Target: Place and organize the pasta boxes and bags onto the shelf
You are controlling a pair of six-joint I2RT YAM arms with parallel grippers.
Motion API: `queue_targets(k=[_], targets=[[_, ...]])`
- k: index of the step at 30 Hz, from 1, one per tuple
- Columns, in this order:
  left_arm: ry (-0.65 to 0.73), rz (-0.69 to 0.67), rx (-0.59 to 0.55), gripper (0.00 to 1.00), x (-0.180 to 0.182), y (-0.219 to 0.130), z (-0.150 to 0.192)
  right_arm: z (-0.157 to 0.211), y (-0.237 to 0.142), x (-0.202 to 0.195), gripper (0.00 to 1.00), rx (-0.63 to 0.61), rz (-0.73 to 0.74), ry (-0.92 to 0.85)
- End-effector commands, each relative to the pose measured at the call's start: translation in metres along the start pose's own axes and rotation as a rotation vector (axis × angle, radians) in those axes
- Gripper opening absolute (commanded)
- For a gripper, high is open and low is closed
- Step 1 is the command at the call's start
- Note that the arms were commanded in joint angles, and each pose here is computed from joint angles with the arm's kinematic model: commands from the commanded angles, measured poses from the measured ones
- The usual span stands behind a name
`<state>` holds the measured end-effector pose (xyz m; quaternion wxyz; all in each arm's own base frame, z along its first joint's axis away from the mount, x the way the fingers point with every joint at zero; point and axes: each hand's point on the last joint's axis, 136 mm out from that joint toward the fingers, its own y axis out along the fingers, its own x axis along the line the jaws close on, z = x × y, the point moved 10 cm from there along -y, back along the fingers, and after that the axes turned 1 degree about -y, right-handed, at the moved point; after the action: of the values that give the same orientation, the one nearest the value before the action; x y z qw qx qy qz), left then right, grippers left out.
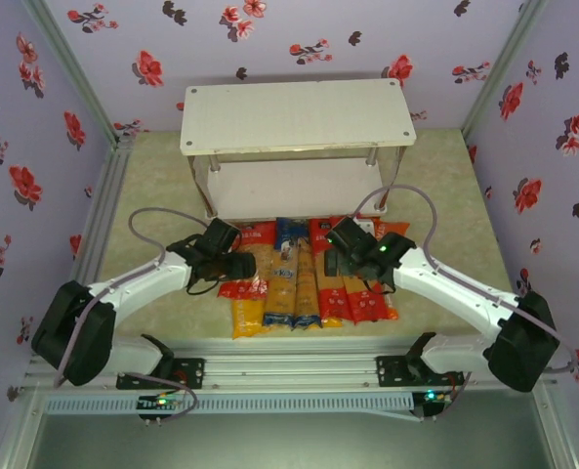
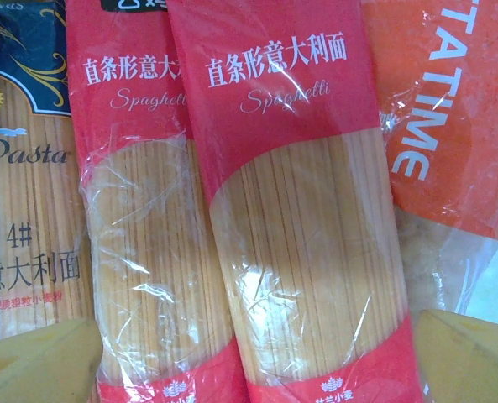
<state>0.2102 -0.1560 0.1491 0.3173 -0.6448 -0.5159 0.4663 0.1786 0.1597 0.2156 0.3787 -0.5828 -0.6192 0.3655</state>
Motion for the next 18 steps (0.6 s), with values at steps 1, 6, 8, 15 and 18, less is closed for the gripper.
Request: queue_targets(k=[1, 6, 8, 15, 18], targets=[[0.027, 0.098, -0.018, 0.76, -0.0144, 0.0033, -0.0110, -0.0089, -0.0047, 0.0027, 0.97, -0.033, 0.014, -0.014], [0.024, 0.114, 0.011, 0.57, -0.0160, 0.0119, -0.0093, -0.0107, -0.0019, 0.0041, 0.97, -0.021, 0.022, -0.027], [0.020, 0.122, 0.011, 0.49, -0.0159, 0.0125, -0.0089, -0.0113, -0.0019, 0.0044, 0.97, -0.020, 0.021, -0.029], [0.031, 0.153, 0.052, 0.18, -0.0180, 0.0098, -0.0072, -0.0120, -0.0029, 0.0044, 0.97, -0.021, 0.014, -0.028], [0.032, 0.188, 0.055, 0.00, -0.0206, 0.0057, -0.0088, -0.0119, -0.0031, 0.0040, 0.97, -0.024, 0.012, -0.025]])
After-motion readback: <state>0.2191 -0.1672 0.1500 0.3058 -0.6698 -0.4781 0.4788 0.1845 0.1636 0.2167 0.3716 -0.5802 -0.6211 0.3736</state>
